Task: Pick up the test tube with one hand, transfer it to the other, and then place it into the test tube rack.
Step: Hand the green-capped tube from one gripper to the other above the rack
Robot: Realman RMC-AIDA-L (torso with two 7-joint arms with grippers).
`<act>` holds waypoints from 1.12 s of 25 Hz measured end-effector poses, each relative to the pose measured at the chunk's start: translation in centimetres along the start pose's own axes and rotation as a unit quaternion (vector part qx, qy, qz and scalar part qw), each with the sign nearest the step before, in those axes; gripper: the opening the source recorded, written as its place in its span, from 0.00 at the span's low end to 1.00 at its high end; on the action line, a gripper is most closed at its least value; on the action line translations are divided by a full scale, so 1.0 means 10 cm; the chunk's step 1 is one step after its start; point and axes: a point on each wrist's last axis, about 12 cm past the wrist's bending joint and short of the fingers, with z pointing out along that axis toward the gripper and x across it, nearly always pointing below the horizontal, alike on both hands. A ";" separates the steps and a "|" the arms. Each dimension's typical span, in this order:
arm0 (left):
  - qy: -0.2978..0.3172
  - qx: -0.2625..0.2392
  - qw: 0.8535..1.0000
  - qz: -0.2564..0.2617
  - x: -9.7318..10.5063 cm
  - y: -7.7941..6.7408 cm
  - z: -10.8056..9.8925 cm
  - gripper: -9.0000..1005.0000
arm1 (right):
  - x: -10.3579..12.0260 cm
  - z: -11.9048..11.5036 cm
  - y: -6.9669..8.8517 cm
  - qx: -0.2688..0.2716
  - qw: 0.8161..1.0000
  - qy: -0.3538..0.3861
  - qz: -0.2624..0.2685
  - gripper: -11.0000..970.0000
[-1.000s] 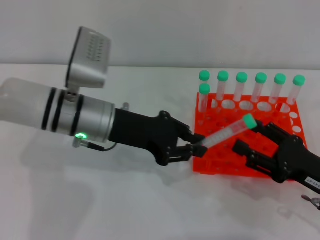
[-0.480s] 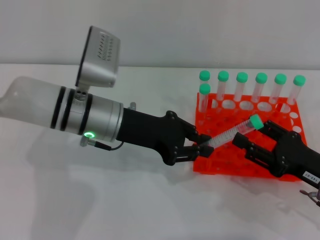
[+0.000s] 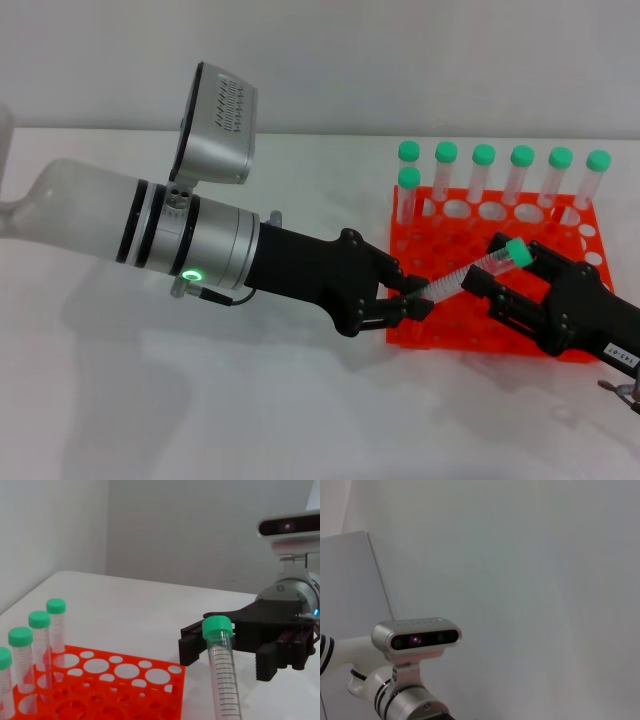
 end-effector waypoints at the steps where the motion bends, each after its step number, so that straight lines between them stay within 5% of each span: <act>1: 0.000 -0.001 1.000 0.001 0.00 0.00 0.00 0.26 | 0.00 0.00 0.00 0.000 1.000 0.000 -0.001 0.67; 11: 0.001 -0.007 1.000 0.009 0.00 0.02 0.03 0.27 | 0.02 -0.01 0.01 0.003 1.000 0.002 -0.001 0.64; 19: -0.004 -0.004 1.000 0.012 0.00 0.00 0.06 0.28 | 0.02 0.00 0.01 0.001 1.000 0.002 0.003 0.46; 28: -0.007 0.002 1.000 0.015 -0.01 -0.01 0.12 0.29 | 0.03 0.00 0.01 0.002 1.000 0.003 0.003 0.37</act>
